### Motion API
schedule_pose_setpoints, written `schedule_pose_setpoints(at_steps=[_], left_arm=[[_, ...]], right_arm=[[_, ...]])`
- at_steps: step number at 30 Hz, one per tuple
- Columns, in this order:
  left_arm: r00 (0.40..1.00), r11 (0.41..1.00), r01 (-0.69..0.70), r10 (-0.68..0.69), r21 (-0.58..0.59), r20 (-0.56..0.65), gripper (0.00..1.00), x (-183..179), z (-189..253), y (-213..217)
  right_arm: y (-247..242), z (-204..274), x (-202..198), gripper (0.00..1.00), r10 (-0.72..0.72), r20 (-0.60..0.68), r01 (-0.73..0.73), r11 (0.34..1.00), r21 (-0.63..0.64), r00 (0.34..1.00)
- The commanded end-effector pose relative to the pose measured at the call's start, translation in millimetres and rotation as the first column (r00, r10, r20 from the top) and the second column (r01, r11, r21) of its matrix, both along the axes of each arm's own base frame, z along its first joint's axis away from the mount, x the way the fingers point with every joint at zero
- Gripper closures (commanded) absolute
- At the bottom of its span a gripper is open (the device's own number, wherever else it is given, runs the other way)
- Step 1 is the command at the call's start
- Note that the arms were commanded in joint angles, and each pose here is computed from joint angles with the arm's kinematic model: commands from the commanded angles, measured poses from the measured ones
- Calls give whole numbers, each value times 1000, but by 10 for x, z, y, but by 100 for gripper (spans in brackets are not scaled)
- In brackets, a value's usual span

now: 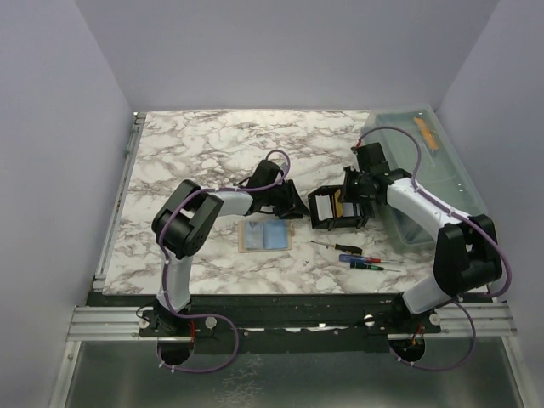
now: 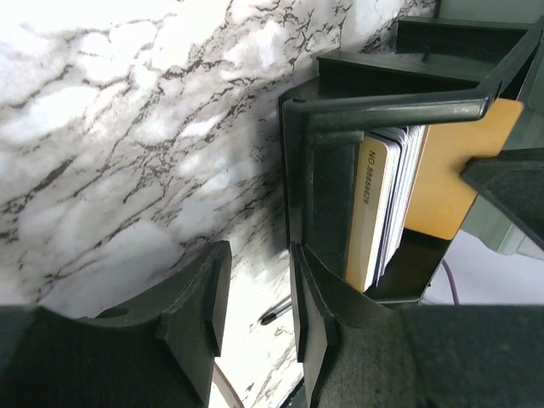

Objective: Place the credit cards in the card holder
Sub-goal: Pick up the credit card from the storage box, then insert the credit card into the card holder.

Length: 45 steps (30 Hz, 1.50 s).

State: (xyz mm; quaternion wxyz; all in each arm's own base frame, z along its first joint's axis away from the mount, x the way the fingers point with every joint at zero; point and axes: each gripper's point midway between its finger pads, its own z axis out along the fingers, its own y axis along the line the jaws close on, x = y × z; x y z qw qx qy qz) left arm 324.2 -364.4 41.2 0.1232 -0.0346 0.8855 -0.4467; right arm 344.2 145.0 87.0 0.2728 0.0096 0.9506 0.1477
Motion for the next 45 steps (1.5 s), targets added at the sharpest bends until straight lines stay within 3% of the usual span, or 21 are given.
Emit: schedule_pose_setpoints(at_steps=[1, 11, 13, 17, 21, 26, 29, 35, 45], left_arm=[[998, 998, 6, -9, 57, 57, 59, -34, 175, 90], [992, 990, -4, -13, 139, 124, 56, -108, 561, 544], [987, 988, 37, -60, 153, 149, 55, -195, 678, 655], [989, 981, 103, -118, 164, 87, 55, -448, 673, 911], [993, 978, 100, -109, 183, 37, 57, -652, 539, 1192], [997, 970, 70, -61, 234, -47, 60, -801, 244, 1433], [996, 961, 36, -14, 275, -84, 62, -820, 109, 1542], [994, 936, -11, 48, 351, -99, 64, -821, -61, 1709], [990, 912, -44, 93, 407, -103, 68, -841, -173, 1858]], right_arm=[[-205, 285, 69, 100, -62, 80, 69, 994, -84, 995], [-210, 710, 22, 100, -36, 143, 46, 997, -70, 989], [-79, 813, -28, 100, 6, 139, -4, 1000, -14, 990], [353, 936, -158, 100, 93, 140, -102, 993, 60, 986], [985, 968, -349, 100, 193, 133, -220, 948, 230, 972], [1632, 787, -561, 100, 283, 113, -303, 844, 442, 952], [1847, 553, -649, 100, 318, 81, -314, 805, 503, 945], [2006, 219, -735, 100, 352, 48, -316, 763, 564, 935], [2042, -97, -745, 100, 347, 2, -284, 763, 580, 938]])
